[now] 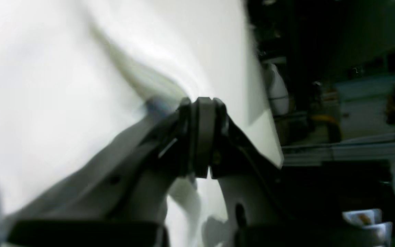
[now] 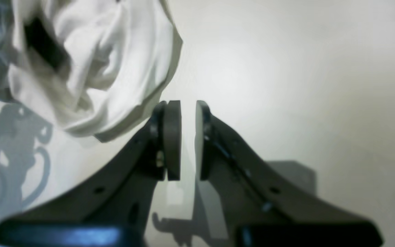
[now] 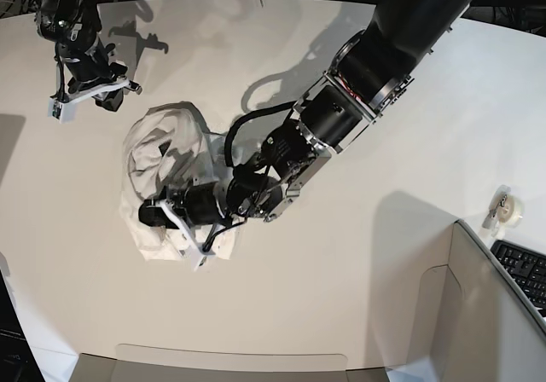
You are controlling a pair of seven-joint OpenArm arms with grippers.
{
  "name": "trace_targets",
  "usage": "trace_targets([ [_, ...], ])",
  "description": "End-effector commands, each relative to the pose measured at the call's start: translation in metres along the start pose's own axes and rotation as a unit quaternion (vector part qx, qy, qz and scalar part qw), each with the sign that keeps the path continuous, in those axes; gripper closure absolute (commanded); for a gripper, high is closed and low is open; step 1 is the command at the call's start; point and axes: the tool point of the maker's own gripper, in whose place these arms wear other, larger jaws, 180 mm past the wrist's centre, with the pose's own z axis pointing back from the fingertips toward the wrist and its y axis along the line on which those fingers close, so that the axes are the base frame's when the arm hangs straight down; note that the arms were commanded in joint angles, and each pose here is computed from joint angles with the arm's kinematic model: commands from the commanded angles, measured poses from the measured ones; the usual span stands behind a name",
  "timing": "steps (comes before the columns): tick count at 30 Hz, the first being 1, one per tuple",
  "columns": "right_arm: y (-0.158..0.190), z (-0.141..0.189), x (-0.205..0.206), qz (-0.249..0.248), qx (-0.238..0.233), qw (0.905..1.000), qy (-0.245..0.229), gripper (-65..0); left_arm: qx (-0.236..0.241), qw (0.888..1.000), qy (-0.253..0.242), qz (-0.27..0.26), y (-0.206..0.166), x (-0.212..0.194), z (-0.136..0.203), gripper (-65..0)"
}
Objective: Layout the t-shirt on the table in an organized manner, then fold the t-shirt properly
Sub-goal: 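Lift the t-shirt with the left gripper, pulling it away from the pile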
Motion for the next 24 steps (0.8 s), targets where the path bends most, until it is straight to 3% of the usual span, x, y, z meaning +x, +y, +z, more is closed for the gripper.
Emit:
trace_targets([
  [1, 0.003, 0.003, 0.011, 0.004, 0.005, 0.9998, -0.019, -8.2, -0.041, 0.998, -0.028, -0.03, -0.037, 0.032, -0.002, 0.0],
  [12, 0.004, 0.003, 0.015, 0.007, 0.007, 0.9997, -0.024, -8.2, -0.059, 0.993, -0.069, -0.078, -0.101, 0.082, 0.008, 0.0],
  [24, 0.012, 0.0, 0.033, 0.007, 0.017, 0.9987, -0.047, -8.2, -0.116, 0.964, -0.137, -0.195, -0.203, 0.167, 0.04, 0.0],
])
